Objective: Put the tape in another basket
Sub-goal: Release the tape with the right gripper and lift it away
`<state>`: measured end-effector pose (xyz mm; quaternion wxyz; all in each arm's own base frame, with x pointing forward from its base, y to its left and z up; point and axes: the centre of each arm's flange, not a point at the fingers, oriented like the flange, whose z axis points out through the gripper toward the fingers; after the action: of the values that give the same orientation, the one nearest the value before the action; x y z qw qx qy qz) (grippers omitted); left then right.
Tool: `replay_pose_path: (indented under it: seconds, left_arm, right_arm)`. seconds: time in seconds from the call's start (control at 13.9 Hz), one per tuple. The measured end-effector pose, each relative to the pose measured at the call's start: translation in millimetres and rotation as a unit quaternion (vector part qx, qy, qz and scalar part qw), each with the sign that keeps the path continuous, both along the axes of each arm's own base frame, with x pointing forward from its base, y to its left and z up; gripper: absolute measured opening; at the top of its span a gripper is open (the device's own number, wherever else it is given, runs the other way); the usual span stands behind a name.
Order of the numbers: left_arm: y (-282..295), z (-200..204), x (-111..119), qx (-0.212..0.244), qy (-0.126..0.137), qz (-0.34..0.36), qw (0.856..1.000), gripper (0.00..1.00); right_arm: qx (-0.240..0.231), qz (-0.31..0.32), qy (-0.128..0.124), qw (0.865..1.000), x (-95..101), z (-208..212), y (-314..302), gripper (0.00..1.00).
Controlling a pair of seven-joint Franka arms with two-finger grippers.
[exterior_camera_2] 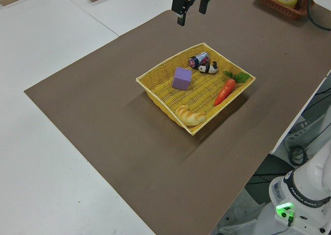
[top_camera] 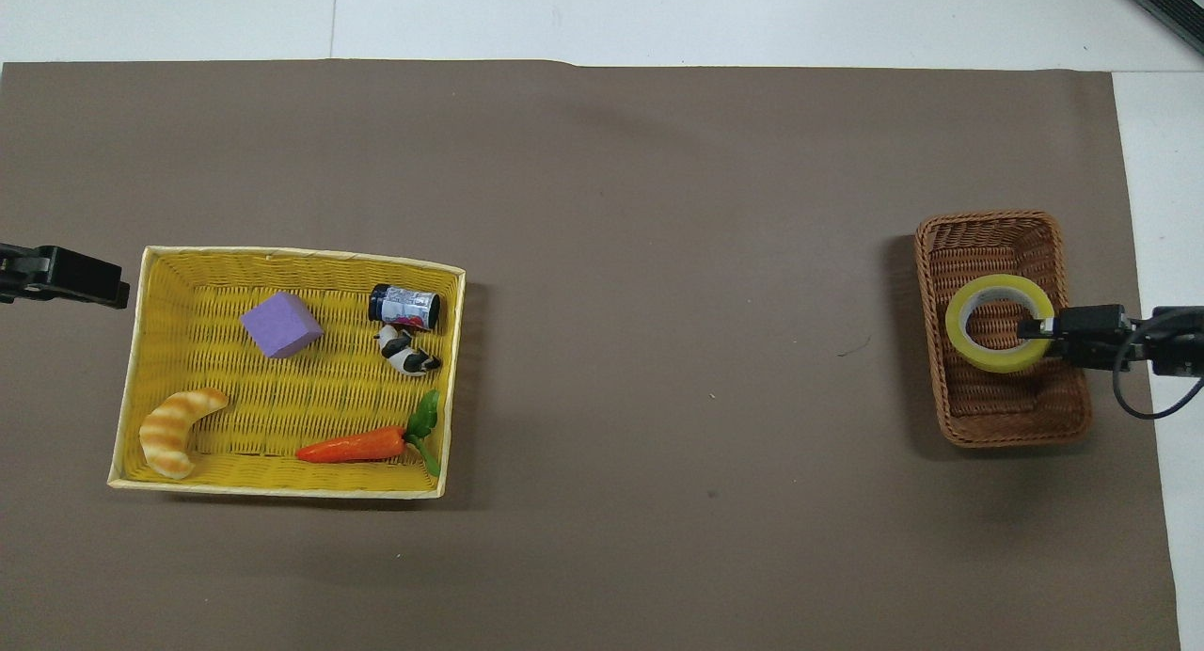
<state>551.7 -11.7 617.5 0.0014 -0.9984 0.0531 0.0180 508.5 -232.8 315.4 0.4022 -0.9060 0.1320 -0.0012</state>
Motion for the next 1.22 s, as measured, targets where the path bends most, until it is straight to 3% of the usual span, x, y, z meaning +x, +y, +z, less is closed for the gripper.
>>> replay_pose_path:
  seconds: [0.07, 0.36, 0.5, 0.65, 0.93, 1.08, 1.22]
  left_arm:
    - [-0.1, 0.1, 0.0, 0.000, 0.000, 0.000, 1.000, 1.00]
    - [-0.2, 0.2, 0.0, 0.000, 0.000, 0.000, 1.000, 1.00]
    - [-0.2, 0.2, 0.0, 0.000, 0.000, 0.000, 1.000, 1.00]
    - [-0.2, 0.2, 0.0, 0.000, 0.000, 0.000, 1.000, 1.00]
    - [-0.2, 0.2, 0.0, 0.000, 0.000, 0.000, 1.000, 1.00]
    - [-0.2, 0.2, 0.0, 0.000, 0.000, 0.000, 1.000, 1.00]
    - [-0.2, 0.2, 0.0, 0.000, 0.000, 0.000, 1.000, 1.00]
  right_arm:
    - [-0.001, 0.000, -0.001, 1.000, 0.3, 0.4, -0.3, 0.61]
    - [-0.009, 0.006, -0.016, 1.000, 8.1, 10.7, -3.8, 1.00]
    - [-0.038, 0.028, -0.030, 0.998, 21.1, 30.3, -5.5, 1.00]
    - [-0.098, 0.068, -0.033, 0.992, 45.4, 60.7, 8.0, 1.00]
    - [-0.236, 0.121, -0.035, 0.963, 92.2, 125.2, 87.2, 1.00]
    - [-0.293, 0.130, -0.031, 0.947, 101.2, 145.3, 133.9, 1.00]
    - [-0.323, 0.119, -0.019, 0.939, 103.3, 159.5, 173.8, 1.00]
